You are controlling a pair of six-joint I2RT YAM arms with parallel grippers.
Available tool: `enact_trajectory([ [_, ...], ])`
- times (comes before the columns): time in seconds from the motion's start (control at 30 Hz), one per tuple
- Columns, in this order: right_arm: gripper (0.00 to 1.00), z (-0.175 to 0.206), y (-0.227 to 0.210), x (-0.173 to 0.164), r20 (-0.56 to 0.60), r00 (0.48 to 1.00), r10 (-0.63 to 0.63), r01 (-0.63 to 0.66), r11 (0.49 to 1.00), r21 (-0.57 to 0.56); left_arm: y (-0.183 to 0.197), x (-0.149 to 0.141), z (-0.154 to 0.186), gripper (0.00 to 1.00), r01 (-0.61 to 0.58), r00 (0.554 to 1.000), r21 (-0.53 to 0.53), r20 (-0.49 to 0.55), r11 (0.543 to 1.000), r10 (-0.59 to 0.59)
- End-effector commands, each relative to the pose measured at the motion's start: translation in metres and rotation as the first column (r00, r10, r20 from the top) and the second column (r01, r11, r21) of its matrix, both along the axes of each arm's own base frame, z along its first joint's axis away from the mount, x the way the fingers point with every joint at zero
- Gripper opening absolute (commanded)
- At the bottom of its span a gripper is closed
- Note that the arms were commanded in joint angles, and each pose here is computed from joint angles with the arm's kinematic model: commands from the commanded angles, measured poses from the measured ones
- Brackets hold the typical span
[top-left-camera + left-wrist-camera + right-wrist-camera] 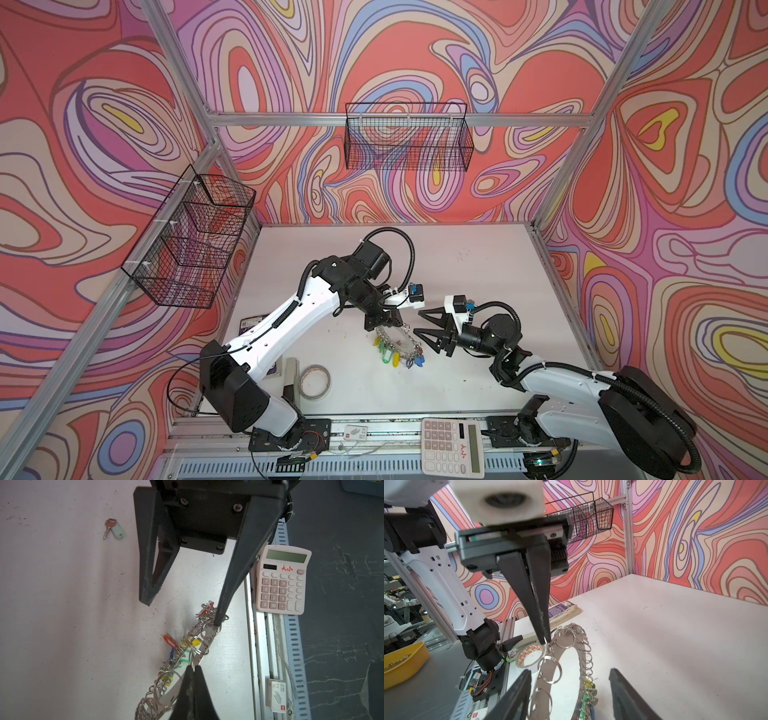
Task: Attach keys to a key ring
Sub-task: Pass the keyring.
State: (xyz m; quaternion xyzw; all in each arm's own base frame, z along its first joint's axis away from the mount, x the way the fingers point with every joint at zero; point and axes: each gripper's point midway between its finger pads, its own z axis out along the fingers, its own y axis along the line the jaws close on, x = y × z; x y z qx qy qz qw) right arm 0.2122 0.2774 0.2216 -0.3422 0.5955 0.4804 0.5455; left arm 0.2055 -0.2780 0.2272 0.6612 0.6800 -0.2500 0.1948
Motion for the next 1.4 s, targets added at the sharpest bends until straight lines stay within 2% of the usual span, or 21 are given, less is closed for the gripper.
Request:
enact_trajectory([
  [0.0, 0.56, 0.013, 0.002, 0.004, 0.013, 1.0, -0.01, 0.01, 1.0, 0.013, 0.001, -0.004, 0.011, 0.0, 0.059, 0.998, 0.01, 0.017, 0.998, -0.06],
  [0.1, 0.49, 0.016, 0.003, 0.006, 0.012, 1.0, -0.014, 0.014, 1.0, 0.008, -0.002, -0.001, 0.016, 0.0, 0.075, 0.997, 0.026, 0.032, 0.997, -0.076],
  [0.27, 0.45, 0.012, -0.011, 0.029, -0.017, 0.989, -0.148, 0.149, 0.989, 0.014, -0.013, -0.006, 0.021, 0.0, 0.126, 0.991, 0.042, 0.047, 0.991, -0.128],
  [0.37, 0.44, 0.011, -0.026, 0.042, -0.064, 0.977, -0.201, 0.205, 0.977, 0.057, -0.014, -0.008, 0.016, 0.0, 0.145, 0.987, 0.071, 0.054, 0.987, -0.149],
  [0.43, 0.44, 0.006, -0.032, 0.052, -0.099, 0.968, -0.231, 0.236, 0.971, 0.045, -0.015, -0.009, 0.016, 0.0, 0.153, 0.986, 0.074, 0.051, 0.986, -0.157],
  [0.6, 0.42, -0.012, -0.008, 0.049, -0.148, 0.985, -0.093, 0.091, 0.996, -0.022, -0.025, -0.008, 0.014, 0.0, 0.156, 0.986, 0.032, 0.059, 0.987, -0.157],
  [0.8, 0.41, -0.026, 0.003, 0.026, -0.203, 0.979, 0.036, -0.039, 0.999, -0.011, -0.032, -0.004, 0.011, 0.0, 0.14, 0.987, -0.012, 0.08, 0.99, -0.138],
  [1.07, 0.39, -0.022, 0.004, -0.006, -0.225, 0.961, 0.159, -0.153, 0.987, 0.044, -0.032, 0.002, 0.0, 0.0, 0.108, 0.991, 0.008, 0.079, 0.994, -0.108],
  [1.2, 0.39, -0.024, -0.002, -0.014, -0.24, 0.959, 0.15, -0.141, 0.988, 0.057, -0.03, 0.005, -0.004, 0.0, 0.095, 0.992, 0.018, 0.08, 0.995, -0.096],
  [1.37, 0.45, -0.02, -0.008, -0.016, -0.219, 0.968, 0.121, -0.112, 0.992, 0.051, -0.029, 0.005, -0.007, 0.0, 0.089, 0.993, 0.011, 0.074, 0.996, -0.089],
])
